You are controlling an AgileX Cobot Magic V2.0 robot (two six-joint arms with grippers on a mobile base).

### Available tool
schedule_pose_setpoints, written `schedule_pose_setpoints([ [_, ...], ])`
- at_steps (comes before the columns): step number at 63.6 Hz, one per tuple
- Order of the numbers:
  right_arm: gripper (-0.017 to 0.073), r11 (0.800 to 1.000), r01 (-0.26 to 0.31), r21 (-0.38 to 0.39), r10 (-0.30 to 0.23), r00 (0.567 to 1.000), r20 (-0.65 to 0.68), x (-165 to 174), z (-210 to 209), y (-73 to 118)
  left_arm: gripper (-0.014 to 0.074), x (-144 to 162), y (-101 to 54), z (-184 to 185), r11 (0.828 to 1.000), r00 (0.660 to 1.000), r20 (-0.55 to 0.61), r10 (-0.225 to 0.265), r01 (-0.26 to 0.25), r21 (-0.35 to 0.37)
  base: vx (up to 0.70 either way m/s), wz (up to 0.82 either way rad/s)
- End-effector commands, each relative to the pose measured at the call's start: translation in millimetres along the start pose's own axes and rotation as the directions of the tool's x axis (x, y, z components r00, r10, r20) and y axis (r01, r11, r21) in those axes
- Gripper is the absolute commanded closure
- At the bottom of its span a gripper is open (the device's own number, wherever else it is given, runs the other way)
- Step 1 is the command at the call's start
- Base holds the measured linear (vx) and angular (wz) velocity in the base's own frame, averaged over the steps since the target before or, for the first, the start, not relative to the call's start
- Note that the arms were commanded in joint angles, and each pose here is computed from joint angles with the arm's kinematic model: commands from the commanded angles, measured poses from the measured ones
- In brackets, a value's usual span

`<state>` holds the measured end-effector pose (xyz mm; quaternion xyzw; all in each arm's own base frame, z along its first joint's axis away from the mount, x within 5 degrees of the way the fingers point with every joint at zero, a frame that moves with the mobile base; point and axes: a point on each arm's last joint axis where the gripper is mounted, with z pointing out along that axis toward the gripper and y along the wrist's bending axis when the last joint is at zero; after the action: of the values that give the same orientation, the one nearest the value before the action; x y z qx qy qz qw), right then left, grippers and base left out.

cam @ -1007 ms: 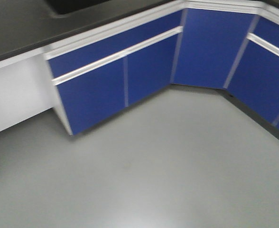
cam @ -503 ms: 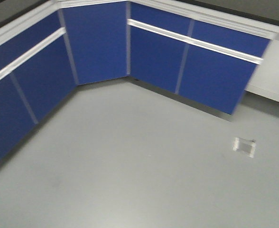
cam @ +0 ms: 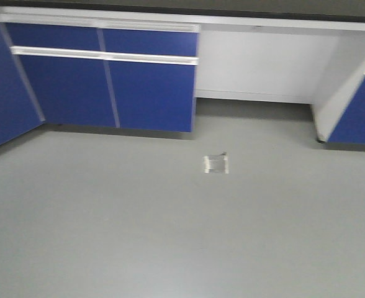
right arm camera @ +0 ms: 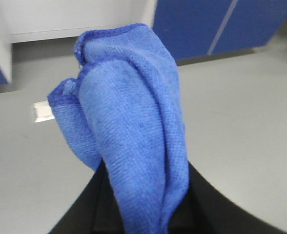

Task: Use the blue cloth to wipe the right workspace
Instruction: 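Drive the base to the other black bench holding the cloth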

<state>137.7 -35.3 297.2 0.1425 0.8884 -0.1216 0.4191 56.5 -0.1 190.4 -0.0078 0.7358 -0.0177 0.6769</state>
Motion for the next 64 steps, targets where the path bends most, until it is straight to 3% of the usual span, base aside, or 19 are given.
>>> schedule_pose_setpoints([
  [1, 0.0564, 1.000, 0.017, -0.012, -0.015, 0.995, 0.096, -13.8, -7.0, -0.3, 0.0599, 2.0, -1.3, 0.6, 1.000, 0.998, 0.066, -0.008, 0.006, 0.019, 0.09, -0.70],
  [31, 0.0564, 1.000, 0.017, -0.010, -0.015, 0.996, 0.093, -13.5, -6.9, -0.4, 0.0599, 2.0, -1.3, 0.6, 1.000, 0.998, 0.066, -0.008, 0.006, 0.019, 0.15, -0.53],
  [64, 0.0564, 1.000, 0.017, -0.010, -0.015, 0.996, 0.093, -13.5, -6.9, -0.4, 0.0599, 2.0, -1.3, 0.6, 1.000, 0.998, 0.066, -0.008, 0.006, 0.019, 0.30, -0.24],
])
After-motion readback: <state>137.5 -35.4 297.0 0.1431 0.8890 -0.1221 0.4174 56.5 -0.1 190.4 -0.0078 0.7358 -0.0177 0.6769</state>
